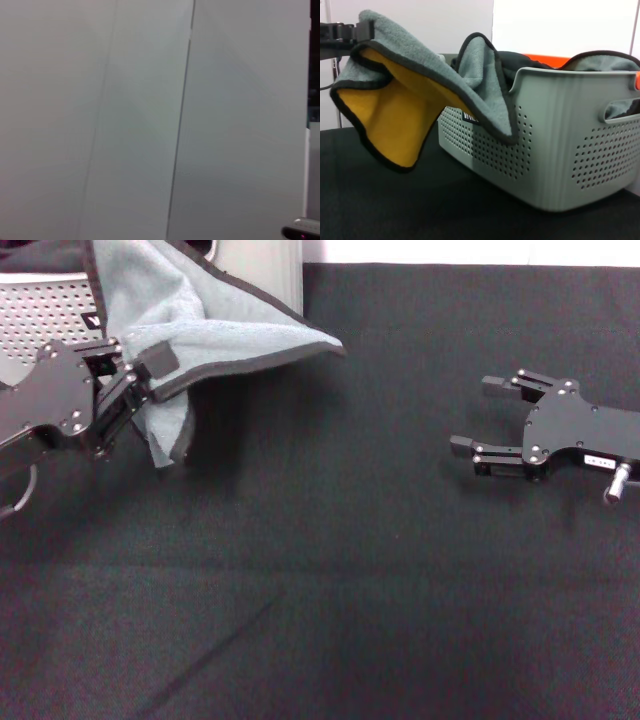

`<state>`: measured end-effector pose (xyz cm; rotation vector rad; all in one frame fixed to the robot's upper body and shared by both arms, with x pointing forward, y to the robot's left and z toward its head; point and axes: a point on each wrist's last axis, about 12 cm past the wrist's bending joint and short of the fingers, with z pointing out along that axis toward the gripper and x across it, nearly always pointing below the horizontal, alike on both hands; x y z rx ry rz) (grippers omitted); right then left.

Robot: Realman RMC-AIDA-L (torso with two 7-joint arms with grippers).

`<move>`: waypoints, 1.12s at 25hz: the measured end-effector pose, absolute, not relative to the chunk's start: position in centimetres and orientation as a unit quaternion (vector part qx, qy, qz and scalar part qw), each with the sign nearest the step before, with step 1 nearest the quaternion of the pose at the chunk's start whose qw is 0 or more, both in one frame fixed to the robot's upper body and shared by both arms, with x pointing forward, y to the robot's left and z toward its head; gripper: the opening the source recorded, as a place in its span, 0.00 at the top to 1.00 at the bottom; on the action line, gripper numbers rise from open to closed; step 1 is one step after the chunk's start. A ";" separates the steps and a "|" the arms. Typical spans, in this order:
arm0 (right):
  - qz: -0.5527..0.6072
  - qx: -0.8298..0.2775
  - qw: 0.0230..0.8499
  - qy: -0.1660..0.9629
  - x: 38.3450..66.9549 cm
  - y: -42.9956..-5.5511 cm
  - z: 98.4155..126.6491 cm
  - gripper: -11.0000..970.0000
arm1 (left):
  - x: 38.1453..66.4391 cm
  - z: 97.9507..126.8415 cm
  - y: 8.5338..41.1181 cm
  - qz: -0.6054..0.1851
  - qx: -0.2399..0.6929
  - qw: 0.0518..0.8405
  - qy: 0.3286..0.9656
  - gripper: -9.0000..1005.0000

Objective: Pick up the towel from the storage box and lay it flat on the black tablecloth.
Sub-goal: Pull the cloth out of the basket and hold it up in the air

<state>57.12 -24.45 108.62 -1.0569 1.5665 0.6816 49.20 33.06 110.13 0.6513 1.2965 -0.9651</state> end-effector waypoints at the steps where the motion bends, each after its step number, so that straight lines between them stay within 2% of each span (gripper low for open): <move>1: 0.286 -0.444 0.537 0.658 57.1 -24.5 108.6 0.12 | 49.3 110.2 33.0 -0.426 0.289 0.641 0.569 0.94; 18: 0.278 -0.442 0.538 0.662 57.3 -24.5 108.6 0.12 | 51.0 111.3 32.2 -0.475 0.304 0.600 0.567 0.94; 28: 0.287 -0.451 0.546 0.644 57.4 -24.1 109.4 0.12 | 51.1 111.5 32.4 -0.472 0.306 0.601 0.568 0.94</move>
